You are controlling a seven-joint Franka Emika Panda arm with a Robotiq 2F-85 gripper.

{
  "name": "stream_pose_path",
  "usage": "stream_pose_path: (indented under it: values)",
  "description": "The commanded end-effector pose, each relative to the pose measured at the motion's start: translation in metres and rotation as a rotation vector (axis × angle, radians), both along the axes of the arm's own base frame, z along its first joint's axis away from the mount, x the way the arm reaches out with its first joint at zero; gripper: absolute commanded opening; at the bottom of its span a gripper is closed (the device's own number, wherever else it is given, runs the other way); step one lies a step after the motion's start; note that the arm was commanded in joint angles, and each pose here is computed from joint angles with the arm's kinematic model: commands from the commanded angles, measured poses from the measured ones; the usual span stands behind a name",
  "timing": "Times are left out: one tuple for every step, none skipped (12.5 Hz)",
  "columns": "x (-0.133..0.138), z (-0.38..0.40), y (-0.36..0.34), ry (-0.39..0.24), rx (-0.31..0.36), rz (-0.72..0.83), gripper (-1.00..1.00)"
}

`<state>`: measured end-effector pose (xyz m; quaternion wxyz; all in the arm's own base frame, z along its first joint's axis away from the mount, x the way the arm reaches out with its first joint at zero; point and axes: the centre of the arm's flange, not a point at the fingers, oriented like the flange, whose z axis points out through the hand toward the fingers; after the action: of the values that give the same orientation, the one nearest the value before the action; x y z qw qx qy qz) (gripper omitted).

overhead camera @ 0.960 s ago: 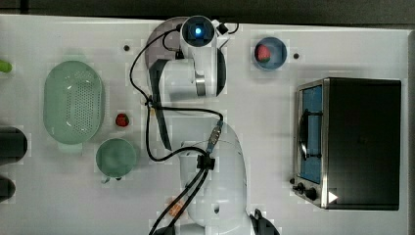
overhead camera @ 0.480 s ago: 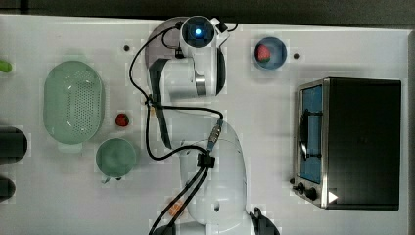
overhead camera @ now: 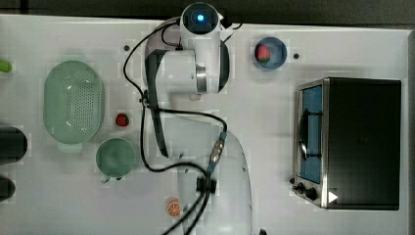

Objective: Pick ketchup from plate and place it on table.

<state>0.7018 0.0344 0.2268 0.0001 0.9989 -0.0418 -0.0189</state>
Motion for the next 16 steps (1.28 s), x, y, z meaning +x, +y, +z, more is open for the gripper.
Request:
stream_pose_path:
  values:
    - [-0.01,0.149,-0.017,-0.065,0.013,-0.027,0.25]
    - [-0.024,0.167,-0.025,-0.035,0.003,-0.038,0.25]
    - [-0.04,0.181,-0.033,-0.007,-0.005,-0.049,0.25]
    - [-0.056,0.188,-0.042,0.022,-0.012,-0.063,0.25]
    - [-0.071,0.189,-0.05,0.042,-0.017,-0.077,0.25]
    - [-0.087,0.185,-0.058,0.059,-0.021,-0.09,0.25]
    - [-0.102,0.179,-0.064,0.076,-0.022,-0.103,0.25]
    - [-0.117,0.173,-0.069,0.087,-0.021,-0.115,0.25]
    - [-0.131,0.165,-0.073,0.089,-0.018,-0.126,0.25]
    - [-0.144,0.156,-0.077,0.081,-0.016,-0.135,0.25]
    - [-0.155,0.143,-0.079,0.068,-0.011,-0.145,0.25]
    - [-0.166,0.128,-0.081,0.056,0.002,-0.16,0.25]
    - [-0.175,0.11,-0.082,0.045,0.019,-0.18,0.25]
    - [-0.182,0.093,-0.08,0.028,0.033,-0.196,0.25]
    - [-0.188,0.076,-0.079,0.007,0.035,-0.2,0.25]
    - [-0.193,0.058,-0.078,-0.01,0.033,-0.198,0.25]
